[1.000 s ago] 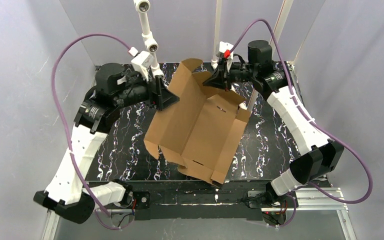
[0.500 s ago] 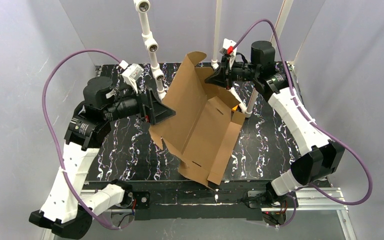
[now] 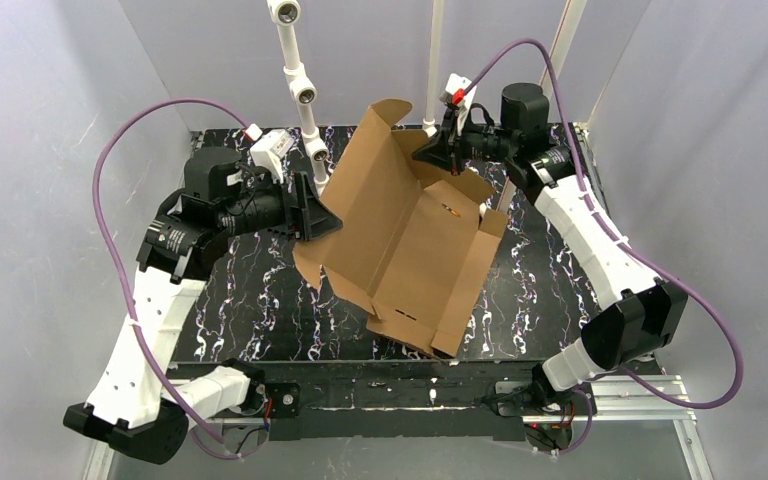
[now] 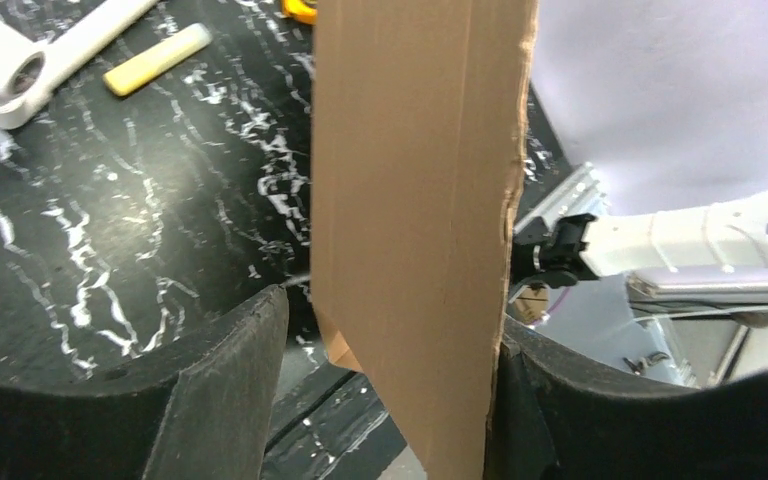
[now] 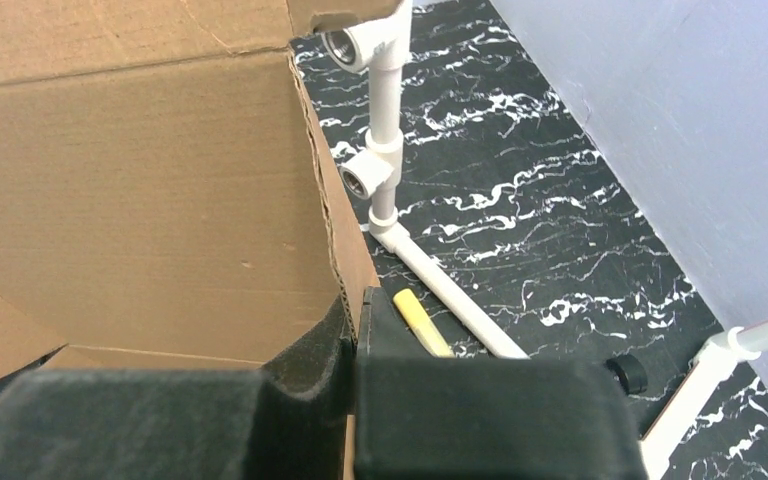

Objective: Fold the paper box

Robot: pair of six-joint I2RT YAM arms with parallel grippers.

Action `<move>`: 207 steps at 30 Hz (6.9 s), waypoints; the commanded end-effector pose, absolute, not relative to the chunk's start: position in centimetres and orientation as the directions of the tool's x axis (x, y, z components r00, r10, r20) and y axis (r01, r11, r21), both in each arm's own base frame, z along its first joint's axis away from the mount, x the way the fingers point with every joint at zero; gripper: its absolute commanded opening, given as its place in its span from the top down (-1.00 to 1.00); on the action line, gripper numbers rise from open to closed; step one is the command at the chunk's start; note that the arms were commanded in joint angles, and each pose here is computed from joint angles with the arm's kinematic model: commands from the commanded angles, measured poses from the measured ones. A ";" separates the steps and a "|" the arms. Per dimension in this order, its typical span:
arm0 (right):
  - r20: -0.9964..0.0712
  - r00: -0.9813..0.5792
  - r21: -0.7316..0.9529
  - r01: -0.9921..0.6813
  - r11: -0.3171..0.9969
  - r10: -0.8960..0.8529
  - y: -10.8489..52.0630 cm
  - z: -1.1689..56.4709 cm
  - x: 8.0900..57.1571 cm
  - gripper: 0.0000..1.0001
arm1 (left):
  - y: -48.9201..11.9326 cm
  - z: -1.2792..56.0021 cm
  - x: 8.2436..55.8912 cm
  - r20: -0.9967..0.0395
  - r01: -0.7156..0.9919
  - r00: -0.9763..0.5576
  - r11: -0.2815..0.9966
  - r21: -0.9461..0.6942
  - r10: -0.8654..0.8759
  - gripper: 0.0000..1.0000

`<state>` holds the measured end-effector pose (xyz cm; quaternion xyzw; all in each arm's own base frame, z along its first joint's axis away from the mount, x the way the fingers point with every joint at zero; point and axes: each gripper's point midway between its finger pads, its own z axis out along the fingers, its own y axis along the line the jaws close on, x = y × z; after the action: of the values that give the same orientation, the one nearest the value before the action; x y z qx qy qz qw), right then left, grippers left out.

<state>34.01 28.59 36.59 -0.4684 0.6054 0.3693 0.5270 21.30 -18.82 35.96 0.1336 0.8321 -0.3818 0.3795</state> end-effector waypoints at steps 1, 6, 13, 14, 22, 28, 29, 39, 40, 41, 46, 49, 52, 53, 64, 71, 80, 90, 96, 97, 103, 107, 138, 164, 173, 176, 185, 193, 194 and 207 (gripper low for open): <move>-0.983 -0.003 -0.058 -0.944 0.324 -0.185 29.2 35.8 34.8 0.97 | -16.4 35.8 22.1 -0.774 0.485 -0.633 0.775 -0.406 -0.010 -0.27; -0.976 -0.018 -0.062 -0.932 0.357 -0.218 29.3 34.2 35.6 0.97 | -17.4 38.1 21.7 -0.809 0.560 -0.587 0.721 -0.408 -0.002 -0.49; -0.971 -0.030 -0.064 -0.923 0.381 -0.238 29.2 33.1 36.3 0.97 | -17.6 39.3 20.6 -0.841 0.620 -0.541 0.681 -0.390 0.011 -0.97; -0.970 -0.031 -0.065 -0.923 0.381 -0.239 29.2 33.0 36.4 0.97 | -17.4 39.4 20.5 -0.842 0.612 -0.539 0.689 -0.389 0.003 -0.97; -0.970 -0.033 -0.062 -0.924 0.378 -0.239 29.4 32.8 36.5 0.97 | -17.7 36.8 20.8 -0.758 0.535 -0.652 0.700 -0.472 -0.012 -0.91; -0.971 -0.023 -0.072 -0.920 0.385 -0.236 29.4 33.5 36.7 0.97 | -18.2 35.8 21.3 -0.743 0.545 -0.670 0.690 -0.476 0.016 -0.35; -0.971 -0.023 -0.072 -0.920 0.385 -0.236 29.4 33.5 36.8 0.97 | -18.4 35.7 21.3 -0.735 0.550 -0.677 0.680 -0.485 0.022 -0.28; -0.973 -0.015 -0.079 -0.917 0.391 -0.231 29.5 34.3 37.2 0.97 | -18.6 34.6 21.9 -0.710 0.551 -0.700 0.686 -0.476 0.069 0.59; -0.973 -0.014 -0.080 -0.916 0.392 -0.232 29.5 34.3 37.2 0.97 | -18.3 34.4 22.0 -0.712 0.549 -0.698 0.695 -0.464 0.077 0.70; -0.973 -0.014 -0.080 -0.916 0.393 -0.232 29.5 34.4 37.2 0.97 | -18.1 34.2 22.0 -0.708 0.546 -0.701 0.704 -0.454 0.087 0.82; -0.973 -0.010 -0.082 -0.917 0.391 -0.230 29.5 34.5 37.2 0.97 | -17.8 34.3 21.7 -0.728 0.571 -0.677 0.704 -0.423 0.112 1.00; -0.974 -0.005 -0.083 -0.921 0.380 -0.226 29.6 34.7 37.0 0.97 | -17.9 34.6 21.5 -0.744 0.599 -0.656 0.688 -0.408 0.130 1.00; -0.975 -0.002 -0.081 -0.927 0.367 -0.222 29.7 34.8 36.7 0.97 | -17.9 34.6 21.6 -0.751 0.608 -0.647 0.683 -0.405 0.131 0.84; -0.975 -0.002 -0.081 -0.928 0.364 -0.221 29.7 34.8 36.6 0.97 | -18.0 34.6 21.6 -0.751 0.608 -0.648 0.681 -0.407 0.130 0.76; -0.975 -0.004 -0.078 -0.930 0.359 -0.222 29.7 34.5 36.4 0.97 | -18.1 35.6 22.0 -0.765 0.596 -0.640 0.675 -0.434 0.073 0.26; -0.974 -0.006 -0.079 -0.928 0.364 -0.225 29.7 34.3 36.5 0.97 | -18.5 36.1 22.1 -0.744 0.585 -0.667 0.640 -0.498 0.031 0.33; -0.974 -0.007 -0.079 -0.927 0.367 -0.226 29.7 34.3 36.7 0.97 | -18.9 35.4 21.6 -0.721 0.602 -0.689 0.606 -0.520 0.067 1.00; -0.973 0.069 -0.117 -0.971 0.211 -0.221 31.6 36.2 34.2 0.47 | -16.9 37.5 22.5 -0.864 0.704 -0.480 0.654 -0.276 0.151 1.00; -0.939 0.214 -0.241 -0.968 0.073 -0.268 31.2 38.1 30.3 -0.70 | -14.6 41.5 22.9 -0.935 0.709 -0.274 0.704 -0.038 0.225 1.00; -0.930 0.237 -0.265 -0.962 0.068 -0.281 30.8 38.4 29.9 -0.83 | -14.5 41.9 22.9 -0.936 0.712 -0.257 0.702 -0.014 0.242 1.00; -0.872 0.327 -0.352 -0.936 0.003 -0.365 27.9 38.1 26.6 -0.97 | -14.1 44.5 23.3 -0.942 0.718 -0.181 0.693 0.070 0.283 1.00; -0.859 0.299 -0.339 -0.941 0.024 -0.415 26.4 35.6 26.1 -0.96 | -13.5 45.3 23.7 -0.928 0.703 -0.125 0.691 0.168 0.352 1.00; -0.916 0.008 -0.185 -0.896 0.404 -0.401 21.9 27.2 35.3 -0.76 | -13.6 44.8 19.1 -0.867 0.761 0.098 0.524 0.382 0.489 1.00; -0.902 -0.067 -0.124 -0.906 0.405 -0.427 20.8 27.4 35.8 -0.58 | -14.1 43.8 18.0 -0.872 0.790 0.100 0.495 0.363 0.479 1.00; -0.898 -0.077 -0.112 -0.912 0.395 -0.433 20.9 26.0 35.4 0.45 | -14.6 43.9 18.1 -0.876 0.801 0.109 0.481 0.357 0.470 1.00; -0.904 -0.069 -0.119 -0.908 0.403 -0.423 20.9 26.3 35.4 0.97 | -15.3 44.2 18.5 -0.881 0.809 0.112 0.472 0.350 0.461 1.00; -0.968 -0.069 -0.096 -0.787 0.609 -0.241 18.9 31.0 38.7 0.97 | -17.0 46.4 21.2 -0.846 0.787 0.190 0.438 0.434 0.497 1.00; -0.978 -0.076 -0.067 -0.765 0.641 -0.193 20.4 28.7 39.3 0.97 | -13.3 44.7 22.1 -0.778 0.678 0.145 0.511 0.528 0.612 1.00; -0.977 -0.076 -0.067 -0.770 0.634 -0.197 21.0 28.2 39.1 0.97 | -13.0 44.7 22.0 -0.776 0.666 0.146 0.519 0.536 0.614 1.00; -0.983 -0.142 0.020 -0.707 0.706 -0.114 21.9 23.3 38.1 0.97 | -16.0 42.7 20.2 -0.865 0.797 0.076 0.490 0.352 0.497 1.00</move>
<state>37.36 22.24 20.69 -0.3232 0.7359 0.2562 0.5370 21.62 -14.54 42.15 0.4937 0.6770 -0.0780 0.5403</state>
